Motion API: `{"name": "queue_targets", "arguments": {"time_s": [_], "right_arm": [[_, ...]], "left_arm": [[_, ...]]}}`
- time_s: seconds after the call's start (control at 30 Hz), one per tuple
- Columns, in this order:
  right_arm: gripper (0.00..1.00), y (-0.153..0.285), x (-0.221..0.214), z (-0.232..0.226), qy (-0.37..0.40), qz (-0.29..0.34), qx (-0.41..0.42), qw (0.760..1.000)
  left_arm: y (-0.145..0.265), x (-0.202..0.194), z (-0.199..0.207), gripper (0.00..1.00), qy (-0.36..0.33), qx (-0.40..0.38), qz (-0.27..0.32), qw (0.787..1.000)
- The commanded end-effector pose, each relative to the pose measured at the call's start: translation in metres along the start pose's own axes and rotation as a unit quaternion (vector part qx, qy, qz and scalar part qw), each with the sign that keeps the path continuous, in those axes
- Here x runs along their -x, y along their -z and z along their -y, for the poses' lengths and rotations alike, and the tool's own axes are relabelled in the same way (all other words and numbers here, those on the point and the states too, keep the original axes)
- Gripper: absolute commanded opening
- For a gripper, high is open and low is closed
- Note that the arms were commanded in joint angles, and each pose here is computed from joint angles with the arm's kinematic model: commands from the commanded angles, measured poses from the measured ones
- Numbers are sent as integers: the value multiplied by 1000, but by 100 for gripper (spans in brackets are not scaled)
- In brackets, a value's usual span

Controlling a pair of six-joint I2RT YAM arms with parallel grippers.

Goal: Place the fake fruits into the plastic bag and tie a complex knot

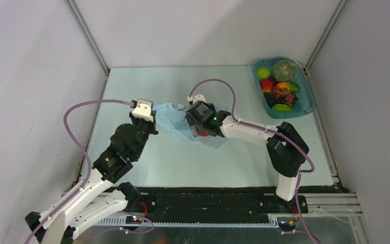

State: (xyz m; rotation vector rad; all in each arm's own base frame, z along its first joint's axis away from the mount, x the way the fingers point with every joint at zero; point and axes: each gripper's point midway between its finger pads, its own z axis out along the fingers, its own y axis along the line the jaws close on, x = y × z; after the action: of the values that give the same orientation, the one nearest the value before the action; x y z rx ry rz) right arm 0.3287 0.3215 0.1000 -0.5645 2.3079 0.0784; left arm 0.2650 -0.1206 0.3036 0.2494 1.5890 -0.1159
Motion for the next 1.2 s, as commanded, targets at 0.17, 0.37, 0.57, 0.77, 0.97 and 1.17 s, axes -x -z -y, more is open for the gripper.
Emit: {"name": "queue_targets", "arguments": {"time_s": [0.17, 0.37, 0.57, 0.77, 0.97, 1.17], "right_arm": [[90, 8, 31, -2, -25, 45, -2, 999], [91, 22, 40, -7, -24, 63, 15, 998], [91, 73, 74, -32, -30, 145, 128, 981], [91, 133, 104, -59, -17, 212, 253, 944], [91, 177, 125, -35, -37, 260, 261, 929], [88, 182, 131, 60, -118, 268, 144, 945]], "left_arm": [[-2, 8, -3, 0, 4, 9, 17, 1000], [-1, 9, -4, 0, 4, 10, 18, 1000], [-1, 10, -2, 0, 4, 6, 18, 1000], [-1, 10, -2, 0, 4, 5, 19, 1000], [0, 11, -4, 0, 5, 7, 20, 1000], [-1, 11, -2, 0, 5, 5, 19, 1000]]}}
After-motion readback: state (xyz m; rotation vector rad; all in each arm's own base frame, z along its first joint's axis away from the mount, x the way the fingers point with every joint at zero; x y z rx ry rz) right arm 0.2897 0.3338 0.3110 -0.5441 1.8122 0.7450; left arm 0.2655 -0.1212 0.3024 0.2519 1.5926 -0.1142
